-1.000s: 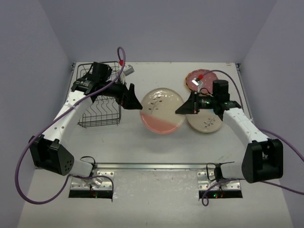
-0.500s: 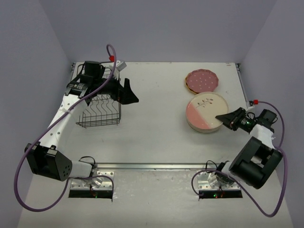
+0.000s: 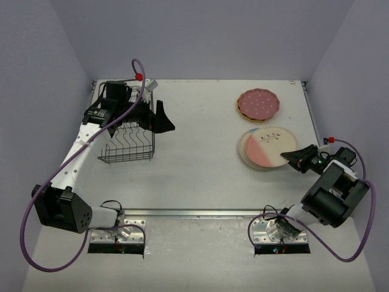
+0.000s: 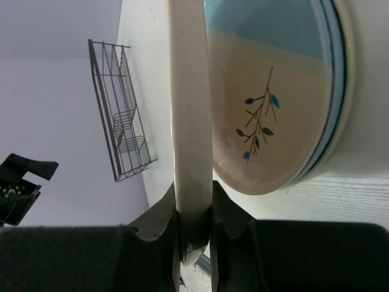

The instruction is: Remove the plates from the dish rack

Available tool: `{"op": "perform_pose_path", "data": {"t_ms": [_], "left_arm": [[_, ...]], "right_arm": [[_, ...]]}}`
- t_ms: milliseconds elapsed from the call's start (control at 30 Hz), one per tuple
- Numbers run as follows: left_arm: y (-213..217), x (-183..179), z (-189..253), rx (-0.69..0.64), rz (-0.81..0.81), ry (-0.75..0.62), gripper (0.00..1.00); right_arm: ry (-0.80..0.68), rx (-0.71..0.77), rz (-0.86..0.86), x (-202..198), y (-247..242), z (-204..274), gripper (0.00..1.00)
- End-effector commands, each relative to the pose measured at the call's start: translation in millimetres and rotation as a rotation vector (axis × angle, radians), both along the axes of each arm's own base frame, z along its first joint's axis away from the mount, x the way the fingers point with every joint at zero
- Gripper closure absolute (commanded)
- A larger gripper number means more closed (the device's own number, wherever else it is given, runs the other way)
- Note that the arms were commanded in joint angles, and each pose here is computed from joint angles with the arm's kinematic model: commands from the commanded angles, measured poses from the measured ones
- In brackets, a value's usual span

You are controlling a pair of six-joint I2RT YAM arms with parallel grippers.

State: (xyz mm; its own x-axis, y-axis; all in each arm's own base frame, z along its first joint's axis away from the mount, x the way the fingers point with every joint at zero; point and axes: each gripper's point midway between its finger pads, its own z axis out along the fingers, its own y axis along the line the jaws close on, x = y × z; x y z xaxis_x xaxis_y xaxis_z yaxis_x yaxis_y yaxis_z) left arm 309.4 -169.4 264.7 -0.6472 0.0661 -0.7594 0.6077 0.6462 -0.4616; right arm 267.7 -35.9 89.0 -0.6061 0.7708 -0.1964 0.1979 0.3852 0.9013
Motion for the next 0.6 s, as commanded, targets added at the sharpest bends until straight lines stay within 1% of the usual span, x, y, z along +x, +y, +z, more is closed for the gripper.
{"op": "perform_pose_path", "data": {"t_ms": [0,67,167,267,467,567], "left_arm": [[2.8,4.9,18.8,-0.015,0.014,-0.077,0.0],[2.7,5.2,18.5,-0.016,0.015,-0.077,0.0],[3.7,6.3,18.5,-0.011,0.023,-0.079,0.0],[6.0,5.9,19.0,-0.007,0.029,-0.08,0.0],[9.7,2.9,20.5,0.001,0.039,-0.093,0.0],[10.8,1.9,19.7,0.005,0.043,-0.095,0.0]], "right_arm": [[-0.07,-0.026,0.051,13.3,-4.0,15.8,1.0],[-0.056,-0.038,0.071,12.4,0.2,11.4,1.0],[-0.016,-0.045,0.101,10.4,8.8,2.3,0.97],[0.035,-0.063,0.124,10.7,14.0,-7.7,0.89],[0.147,-0.135,0.117,10.9,8.6,-24.0,0.67],[0.19,-0.169,0.133,7.9,7.8,-28.7,0.49]]}}
